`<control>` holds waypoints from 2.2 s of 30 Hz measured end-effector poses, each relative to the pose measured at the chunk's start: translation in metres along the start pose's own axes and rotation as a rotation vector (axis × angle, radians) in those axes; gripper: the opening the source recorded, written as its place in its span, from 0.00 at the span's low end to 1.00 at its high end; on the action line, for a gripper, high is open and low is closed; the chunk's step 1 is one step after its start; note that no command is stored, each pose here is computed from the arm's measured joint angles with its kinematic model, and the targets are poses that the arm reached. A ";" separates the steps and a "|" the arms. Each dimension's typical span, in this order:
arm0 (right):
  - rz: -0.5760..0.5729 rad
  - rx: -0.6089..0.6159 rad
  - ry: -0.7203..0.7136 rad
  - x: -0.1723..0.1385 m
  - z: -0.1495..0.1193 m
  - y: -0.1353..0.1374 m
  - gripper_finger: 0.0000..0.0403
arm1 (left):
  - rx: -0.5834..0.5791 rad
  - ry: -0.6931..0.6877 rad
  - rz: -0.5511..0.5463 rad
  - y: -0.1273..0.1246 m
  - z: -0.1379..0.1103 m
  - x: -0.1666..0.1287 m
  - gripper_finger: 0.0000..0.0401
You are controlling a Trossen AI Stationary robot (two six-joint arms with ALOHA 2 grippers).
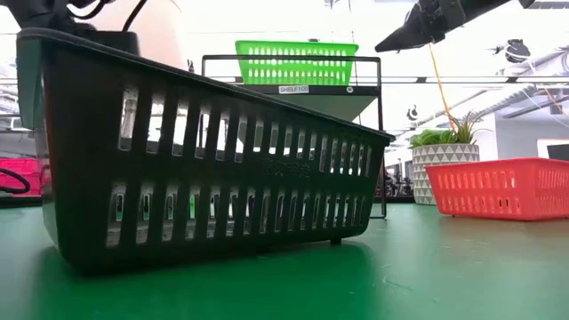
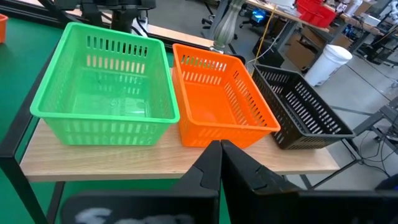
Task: Stack baskets on shelf by color
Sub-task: Stack the top black bin on top of the black bin on the shelf
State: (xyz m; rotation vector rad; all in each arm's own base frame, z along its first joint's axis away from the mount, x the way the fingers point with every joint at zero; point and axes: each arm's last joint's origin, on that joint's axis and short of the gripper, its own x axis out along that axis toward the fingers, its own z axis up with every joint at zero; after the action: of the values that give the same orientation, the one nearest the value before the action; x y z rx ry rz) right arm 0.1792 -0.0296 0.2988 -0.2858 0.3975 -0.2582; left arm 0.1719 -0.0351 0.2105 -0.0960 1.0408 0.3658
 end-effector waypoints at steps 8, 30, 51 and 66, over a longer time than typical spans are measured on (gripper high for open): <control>0.000 -0.017 0.000 0.000 0.000 0.000 0.00 | 0.073 0.077 0.020 -0.001 -0.022 0.011 0.43; 0.000 -0.025 0.000 0.000 0.000 0.000 0.00 | 0.100 0.127 0.088 0.001 -0.034 0.024 0.43; 0.001 -0.039 0.000 0.000 0.000 0.000 0.00 | 0.111 0.179 0.131 -0.003 -0.036 0.035 0.03; 0.004 -0.045 0.010 0.000 -0.001 0.000 0.00 | 0.082 0.116 0.047 -0.013 0.020 -0.023 0.02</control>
State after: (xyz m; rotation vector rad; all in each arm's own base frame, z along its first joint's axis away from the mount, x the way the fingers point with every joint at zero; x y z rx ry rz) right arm 0.1789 -0.0295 0.2977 -0.3282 0.4143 -0.2470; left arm 0.1821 -0.0486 0.2394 -0.0195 1.1726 0.3629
